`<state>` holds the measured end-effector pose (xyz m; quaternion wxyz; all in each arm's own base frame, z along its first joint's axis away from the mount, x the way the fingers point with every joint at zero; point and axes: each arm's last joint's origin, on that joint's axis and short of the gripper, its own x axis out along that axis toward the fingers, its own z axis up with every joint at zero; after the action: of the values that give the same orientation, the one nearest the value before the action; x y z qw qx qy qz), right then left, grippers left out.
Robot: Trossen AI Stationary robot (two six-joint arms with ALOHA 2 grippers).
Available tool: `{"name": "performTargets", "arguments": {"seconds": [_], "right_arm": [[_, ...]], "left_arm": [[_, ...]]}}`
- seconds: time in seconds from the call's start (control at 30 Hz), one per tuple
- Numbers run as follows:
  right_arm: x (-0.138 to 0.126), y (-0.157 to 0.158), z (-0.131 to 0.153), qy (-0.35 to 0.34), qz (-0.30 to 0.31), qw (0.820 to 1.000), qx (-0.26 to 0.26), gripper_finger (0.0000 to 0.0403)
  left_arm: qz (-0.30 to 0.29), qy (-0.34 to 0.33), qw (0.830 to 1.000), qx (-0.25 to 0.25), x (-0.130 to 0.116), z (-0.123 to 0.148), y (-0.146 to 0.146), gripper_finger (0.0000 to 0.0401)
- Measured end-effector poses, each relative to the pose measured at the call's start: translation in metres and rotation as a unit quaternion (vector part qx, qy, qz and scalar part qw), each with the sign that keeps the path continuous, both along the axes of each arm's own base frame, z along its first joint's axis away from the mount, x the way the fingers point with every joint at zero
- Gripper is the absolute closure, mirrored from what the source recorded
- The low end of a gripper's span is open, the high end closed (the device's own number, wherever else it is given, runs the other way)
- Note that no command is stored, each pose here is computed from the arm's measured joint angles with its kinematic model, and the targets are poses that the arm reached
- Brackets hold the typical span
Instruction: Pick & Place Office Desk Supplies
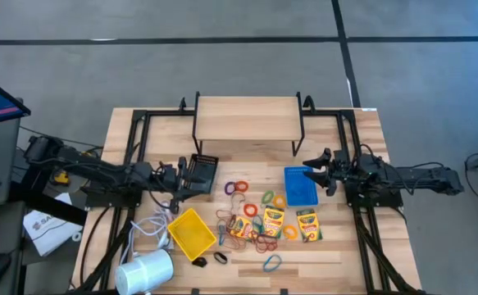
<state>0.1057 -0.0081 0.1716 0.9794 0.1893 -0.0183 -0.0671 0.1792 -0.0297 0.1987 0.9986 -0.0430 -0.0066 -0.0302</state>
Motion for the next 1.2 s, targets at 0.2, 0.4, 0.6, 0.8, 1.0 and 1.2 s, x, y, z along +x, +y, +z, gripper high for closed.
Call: {"name": "performTargets", "arguments": {"seconds": [0.2, 0.4, 0.6, 0.8, 1.0, 1.2], "right_arm": [[0.0000, -0.0001, -0.0001, 0.003, -0.001, 1.000, -0.015, 0.0175], [0.0000, 0.0000, -0.0001, 0.003, 0.000, 1.000, -0.017, 0.0175], [0.0000, 0.0000, -0.0001, 0.003, -0.001, 1.000, -0.017, 0.0175], [0.0000, -0.0001, -0.0001, 0.003, -0.001, 1.000, -0.017, 0.0175], [0.0000, -0.0001, -0.0001, 0.003, -0.001, 1.000, -0.017, 0.0175], [0.0000, -0.0001, -0.0001, 0.003, -0.001, 1.000, -0.017, 0.0175]], "left_arm": [[-0.009, -0.023, 1.000, -0.009, -0.0002, 0.0045, -0.0005, 0.0250], [-0.009, -0.022, 1.000, -0.009, -0.0002, 0.0044, -0.0005, 0.0250], [-0.009, -0.022, 1.000, -0.009, -0.0002, 0.0044, -0.0005, 0.0250], [-0.009, -0.022, 1.000, -0.009, -0.0002, 0.0044, -0.0004, 0.0250], [-0.009, -0.022, 1.000, -0.008, -0.0002, 0.0043, -0.0004, 0.0250], [-0.009, -0.022, 1.000, -0.007, -0.0002, 0.0043, -0.0004, 0.0250]]}}
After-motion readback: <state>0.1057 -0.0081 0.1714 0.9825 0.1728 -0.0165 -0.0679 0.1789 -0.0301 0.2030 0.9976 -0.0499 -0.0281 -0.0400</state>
